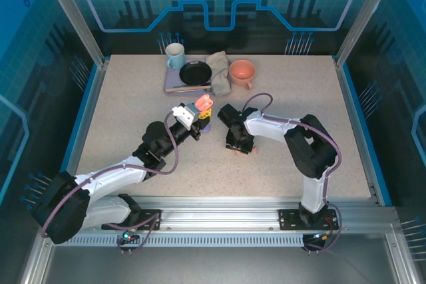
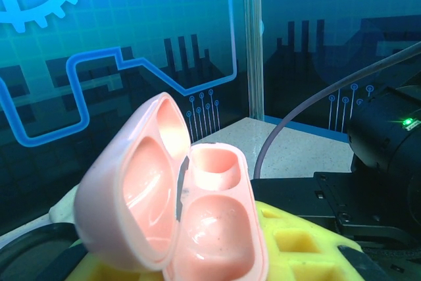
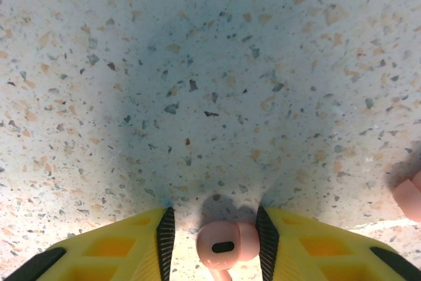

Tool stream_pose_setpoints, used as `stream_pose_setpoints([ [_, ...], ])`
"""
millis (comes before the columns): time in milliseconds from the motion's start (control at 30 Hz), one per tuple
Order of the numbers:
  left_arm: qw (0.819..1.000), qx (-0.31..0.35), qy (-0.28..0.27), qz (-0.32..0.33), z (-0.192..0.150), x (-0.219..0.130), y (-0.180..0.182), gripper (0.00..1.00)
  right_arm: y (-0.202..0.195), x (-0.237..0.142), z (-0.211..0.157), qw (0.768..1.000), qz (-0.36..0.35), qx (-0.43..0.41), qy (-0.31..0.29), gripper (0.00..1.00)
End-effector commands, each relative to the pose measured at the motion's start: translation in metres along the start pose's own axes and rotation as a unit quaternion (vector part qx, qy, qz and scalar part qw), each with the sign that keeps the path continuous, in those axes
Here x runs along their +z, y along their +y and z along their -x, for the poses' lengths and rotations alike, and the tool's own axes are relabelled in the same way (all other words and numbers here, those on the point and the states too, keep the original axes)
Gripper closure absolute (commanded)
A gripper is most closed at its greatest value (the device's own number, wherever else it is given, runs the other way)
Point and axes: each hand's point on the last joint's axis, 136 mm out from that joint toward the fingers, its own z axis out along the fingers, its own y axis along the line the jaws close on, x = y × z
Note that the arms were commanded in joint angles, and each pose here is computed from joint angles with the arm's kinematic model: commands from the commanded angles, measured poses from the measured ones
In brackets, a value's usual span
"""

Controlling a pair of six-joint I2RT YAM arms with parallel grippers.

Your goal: Insert the wireless bluetooth earbuds into the charging case

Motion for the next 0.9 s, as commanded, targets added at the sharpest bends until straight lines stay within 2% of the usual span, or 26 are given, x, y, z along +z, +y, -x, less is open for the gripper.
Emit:
stream_pose_setpoints([
  [0, 1.0, -0.009, -0.025, -0.004, 0.019, 0.003, 0.002, 1.0, -0.011, 0.002, -0.026, 0.999, -0.025, -0.003, 0.034, 0.59],
  [300, 1.0, -0.01, -0.025, -0.004, 0.019, 0.002, 0.002, 1.0, -0.013, 0.004, -0.027, 0.999, -0.036, 0.0, 0.036, 0.59],
  [567, 1.0, -0.008, -0.024, -0.004, 0.019, 0.001, 0.002, 1.0, -0.017, 0.007, -0.035, 0.997, -0.039, 0.034, 0.052, 0.57],
  [867, 1.0, -0.008, -0.024, -0.003, 0.018, -0.001, 0.002, 1.0, -0.018, 0.015, -0.032, 0.996, -0.05, 0.04, 0.057, 0.59],
])
